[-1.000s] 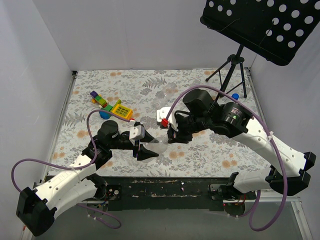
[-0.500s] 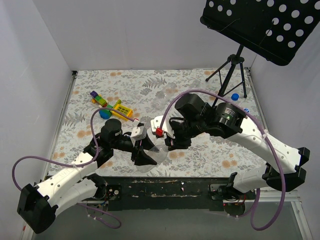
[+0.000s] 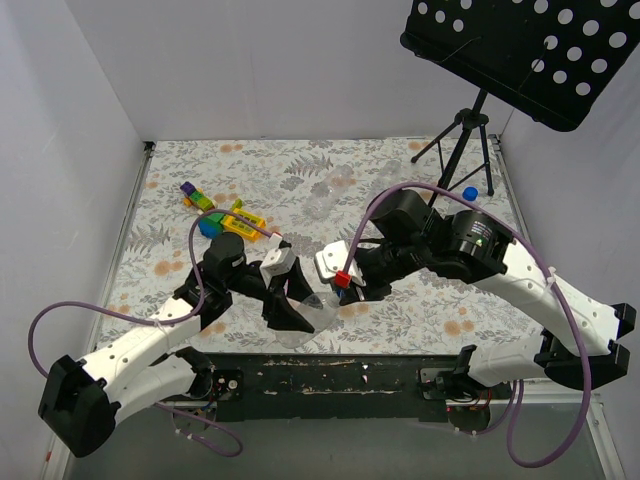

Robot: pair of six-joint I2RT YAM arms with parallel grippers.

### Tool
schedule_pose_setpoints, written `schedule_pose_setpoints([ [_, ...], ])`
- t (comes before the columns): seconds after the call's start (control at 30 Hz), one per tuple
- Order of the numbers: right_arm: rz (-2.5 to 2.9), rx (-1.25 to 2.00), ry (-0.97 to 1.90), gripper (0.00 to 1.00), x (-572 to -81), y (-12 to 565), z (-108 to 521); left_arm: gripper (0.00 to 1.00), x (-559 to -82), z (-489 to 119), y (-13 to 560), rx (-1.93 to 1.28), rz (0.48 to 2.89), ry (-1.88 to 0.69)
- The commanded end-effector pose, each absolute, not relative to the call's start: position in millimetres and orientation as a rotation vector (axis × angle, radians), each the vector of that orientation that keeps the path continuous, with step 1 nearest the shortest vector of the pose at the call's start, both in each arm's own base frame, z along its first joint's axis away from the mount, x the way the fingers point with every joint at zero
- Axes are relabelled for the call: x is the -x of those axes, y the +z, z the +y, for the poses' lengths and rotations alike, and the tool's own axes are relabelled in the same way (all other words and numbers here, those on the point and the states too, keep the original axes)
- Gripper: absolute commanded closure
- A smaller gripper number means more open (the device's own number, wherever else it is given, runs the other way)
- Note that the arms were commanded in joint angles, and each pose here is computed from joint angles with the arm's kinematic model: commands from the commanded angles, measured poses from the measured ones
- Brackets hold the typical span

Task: Screw on the bottle caps
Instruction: Screw the bottle cap onto the plastic bottle.

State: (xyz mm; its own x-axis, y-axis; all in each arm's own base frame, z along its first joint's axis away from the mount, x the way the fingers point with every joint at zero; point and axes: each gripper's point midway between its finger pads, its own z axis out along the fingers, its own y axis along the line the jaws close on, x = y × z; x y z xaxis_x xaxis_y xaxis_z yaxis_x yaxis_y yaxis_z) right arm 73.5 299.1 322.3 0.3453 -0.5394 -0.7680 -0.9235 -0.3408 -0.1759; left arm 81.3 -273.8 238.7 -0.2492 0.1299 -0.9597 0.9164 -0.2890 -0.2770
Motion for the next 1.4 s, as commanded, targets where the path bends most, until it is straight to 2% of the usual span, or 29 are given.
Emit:
schedule_pose_setpoints([
  [0.0, 1.282, 2.097, 0.794, 0.87, -76.7, 289.2, 314.7, 0.97, -95.9, -282.8, 318.4, -1.362, 0.975, -1.419],
  [0.3, 1.507, 1.928, 0.695, 0.92, -106.8, 286.1, 315.8, 0.98, -149.7, -287.1, 329.3, -1.156, 1.004, -1.069],
  [0.63, 1.715, 1.697, 0.767, 0.96, -125.3, 287.8, 313.9, 0.97, -157.7, -297.9, 342.1, -1.099, 0.923, -0.830],
  [0.93, 2.046, 1.219, 0.861, 0.97, -174.4, 286.3, 298.2, 0.98, -171.3, -300.3, 353.2, -0.969, 0.876, -0.684],
  [1.23, 2.281, 0.820, 0.816, 0.99, -191.2, 277.3, 292.1, 1.00, -188.9, -302.5, 348.8, -0.764, 0.938, -0.508],
  [1.37, 2.318, 0.752, 0.796, 0.99, -192.9, 274.0, 289.0, 1.00, -201.2, -301.9, 343.9, -0.662, 1.023, -0.450],
])
